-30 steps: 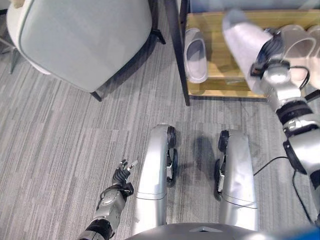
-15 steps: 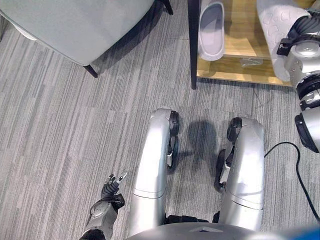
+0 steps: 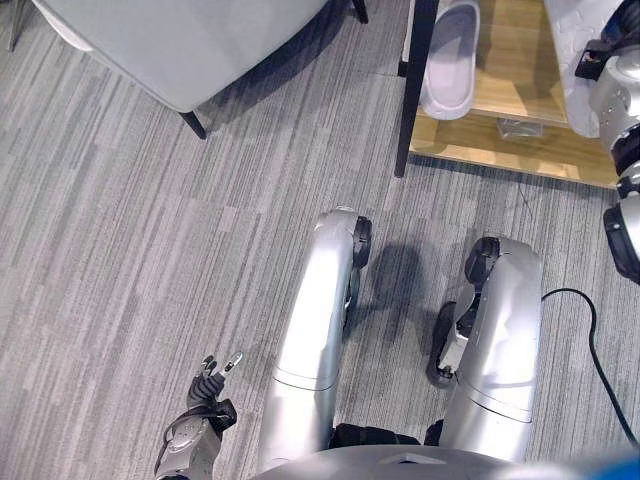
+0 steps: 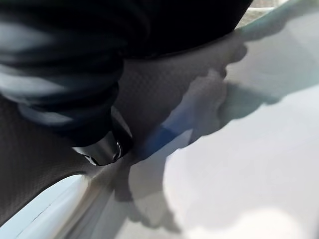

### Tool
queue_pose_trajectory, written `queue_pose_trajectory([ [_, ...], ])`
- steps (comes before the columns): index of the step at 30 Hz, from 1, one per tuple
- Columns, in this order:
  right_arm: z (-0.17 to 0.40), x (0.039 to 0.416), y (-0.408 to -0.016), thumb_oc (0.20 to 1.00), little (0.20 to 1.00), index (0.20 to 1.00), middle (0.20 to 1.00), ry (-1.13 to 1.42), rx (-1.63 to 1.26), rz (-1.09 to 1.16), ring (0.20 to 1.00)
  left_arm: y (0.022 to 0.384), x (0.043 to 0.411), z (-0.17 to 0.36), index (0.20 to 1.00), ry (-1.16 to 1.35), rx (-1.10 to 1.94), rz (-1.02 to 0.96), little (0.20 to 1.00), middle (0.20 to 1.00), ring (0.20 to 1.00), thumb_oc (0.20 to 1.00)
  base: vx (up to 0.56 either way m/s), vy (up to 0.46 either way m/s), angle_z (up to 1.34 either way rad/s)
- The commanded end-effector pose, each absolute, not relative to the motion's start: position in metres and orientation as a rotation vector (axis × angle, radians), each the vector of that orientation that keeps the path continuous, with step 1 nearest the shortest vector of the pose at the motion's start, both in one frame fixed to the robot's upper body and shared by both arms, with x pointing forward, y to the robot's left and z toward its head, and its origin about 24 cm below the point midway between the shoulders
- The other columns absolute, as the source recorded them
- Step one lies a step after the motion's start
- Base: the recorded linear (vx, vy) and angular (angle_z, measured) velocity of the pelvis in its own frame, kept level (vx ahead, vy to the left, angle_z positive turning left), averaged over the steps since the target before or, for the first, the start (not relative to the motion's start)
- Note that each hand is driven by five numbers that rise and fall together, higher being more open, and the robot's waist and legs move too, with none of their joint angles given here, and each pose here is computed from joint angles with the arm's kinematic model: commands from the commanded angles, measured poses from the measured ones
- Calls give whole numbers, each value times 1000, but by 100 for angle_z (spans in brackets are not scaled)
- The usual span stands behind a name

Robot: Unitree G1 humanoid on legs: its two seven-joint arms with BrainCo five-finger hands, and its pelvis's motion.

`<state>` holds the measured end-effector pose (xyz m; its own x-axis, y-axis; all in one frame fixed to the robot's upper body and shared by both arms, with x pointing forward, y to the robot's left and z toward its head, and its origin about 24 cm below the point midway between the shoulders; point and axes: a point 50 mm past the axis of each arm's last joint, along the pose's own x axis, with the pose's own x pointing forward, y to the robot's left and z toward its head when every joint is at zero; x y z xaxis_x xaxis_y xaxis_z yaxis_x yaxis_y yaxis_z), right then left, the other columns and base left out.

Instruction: Arrange the slippers neatly on the shoe rack.

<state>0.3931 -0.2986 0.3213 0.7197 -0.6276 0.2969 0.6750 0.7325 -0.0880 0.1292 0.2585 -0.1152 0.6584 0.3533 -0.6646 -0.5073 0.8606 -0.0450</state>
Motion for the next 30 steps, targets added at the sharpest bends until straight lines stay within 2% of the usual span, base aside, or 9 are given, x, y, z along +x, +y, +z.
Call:
queue_pose_trajectory([
  [1, 370, 382, -294, 1000, 1000, 1000, 1000, -421, -157, -727, 1000, 270, 124, -107, 1000, 685, -155, 462, 1000, 1000, 1000, 1000, 0, 0, 0],
  [11, 359, 390, -283, 1000, 1000, 1000, 1000, -400, -111, -702, 1000, 273, 120, -106, 1000, 707, -92, 426, 1000, 1000, 1000, 1000, 0, 0, 0],
  [16, 324, 400, -279, 1000, 1000, 1000, 1000, -184, -370, -714, 1000, 260, 126, -111, 1000, 759, -86, 325, 1000, 1000, 1000, 1000, 0, 0, 0],
  [19, 317, 401, -279, 1000, 1000, 1000, 1000, -146, -386, -715, 1000, 258, 129, -110, 1000, 761, -83, 294, 1000, 1000, 1000, 1000, 0, 0, 0],
  [23, 316, 399, -285, 1000, 1000, 1000, 1000, -117, -401, -722, 1000, 260, 121, -112, 1000, 799, -69, 271, 1000, 1000, 1000, 1000, 9, 8, 1],
  [25, 318, 405, -266, 1000, 1000, 1000, 1000, -137, -387, -684, 1000, 249, 143, -115, 1000, 789, -101, 276, 1000, 1000, 1000, 1000, 33, 7, 2],
  [30, 337, 398, -275, 1000, 1000, 1000, 1000, -188, -289, -718, 1000, 256, 132, -128, 1000, 869, -30, 318, 1000, 1000, 1000, 1000, 2, 1, -1],
])
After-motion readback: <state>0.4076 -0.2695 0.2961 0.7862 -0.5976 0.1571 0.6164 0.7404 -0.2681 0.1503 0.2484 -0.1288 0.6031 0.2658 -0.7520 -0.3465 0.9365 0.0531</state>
